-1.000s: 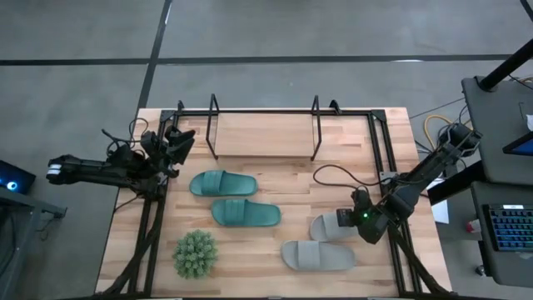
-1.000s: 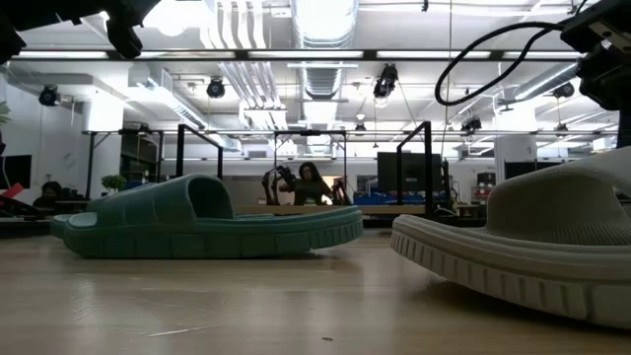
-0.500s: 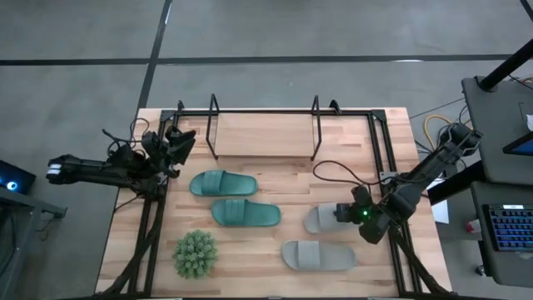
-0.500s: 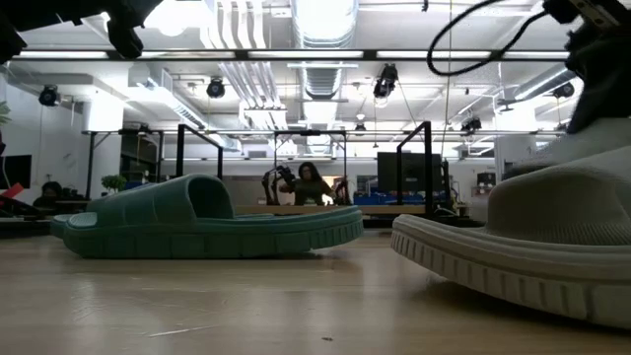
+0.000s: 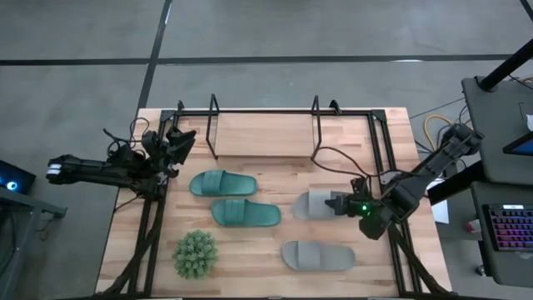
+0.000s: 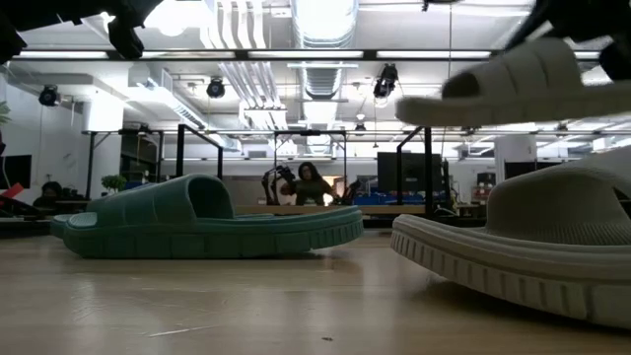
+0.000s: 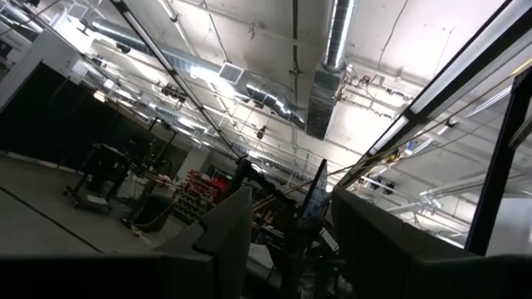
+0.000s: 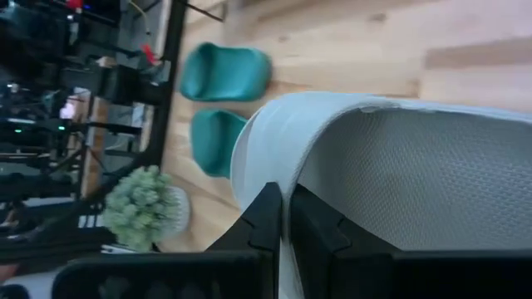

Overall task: Pick and place slides into the shelf
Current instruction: Put the top gray slipper on the shelf

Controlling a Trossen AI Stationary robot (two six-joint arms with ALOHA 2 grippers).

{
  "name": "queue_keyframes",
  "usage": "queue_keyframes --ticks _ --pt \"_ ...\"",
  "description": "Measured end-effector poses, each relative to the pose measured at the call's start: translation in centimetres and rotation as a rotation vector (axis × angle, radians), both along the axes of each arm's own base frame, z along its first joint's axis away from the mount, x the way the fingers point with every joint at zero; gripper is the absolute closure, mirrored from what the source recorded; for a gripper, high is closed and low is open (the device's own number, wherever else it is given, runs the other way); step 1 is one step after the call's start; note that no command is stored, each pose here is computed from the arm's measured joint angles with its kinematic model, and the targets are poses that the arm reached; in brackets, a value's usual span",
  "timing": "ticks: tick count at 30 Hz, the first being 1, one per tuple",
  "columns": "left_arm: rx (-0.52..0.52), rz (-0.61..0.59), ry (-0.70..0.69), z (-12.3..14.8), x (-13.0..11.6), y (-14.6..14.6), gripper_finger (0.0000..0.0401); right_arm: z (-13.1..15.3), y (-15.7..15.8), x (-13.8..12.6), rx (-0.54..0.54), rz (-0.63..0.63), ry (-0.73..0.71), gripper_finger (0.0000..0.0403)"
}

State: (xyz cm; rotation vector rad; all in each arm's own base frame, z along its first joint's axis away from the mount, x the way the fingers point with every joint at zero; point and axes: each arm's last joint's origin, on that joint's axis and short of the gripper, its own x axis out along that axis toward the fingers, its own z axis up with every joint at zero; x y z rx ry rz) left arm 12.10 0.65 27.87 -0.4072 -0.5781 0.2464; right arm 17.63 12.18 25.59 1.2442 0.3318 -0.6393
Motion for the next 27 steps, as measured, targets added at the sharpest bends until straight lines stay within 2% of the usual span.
queue_keyframes --ticks 13,17,20,27 --pt "0.001 -0.001 0.03 -0.3 0.5 0.0 0.0248 7.9 -2.5 2.8 -0.246 0.092 -0.052 0.0388" --pt "0.002 0.0 0.048 -0.4 0.9 0.0 0.0248 9.6 -3.3 3.2 -0.282 0.125 -0.057 0.0388" --pt "0.011 0.003 0.054 0.0 1.3 0.0 0.0248 10.2 -3.8 3.4 -0.291 0.126 -0.058 0.039" --pt "0.127 -0.017 0.116 1.2 3.1 -0.3 0.0248 9.8 -4.6 3.7 -0.257 0.141 -0.023 0.0391"
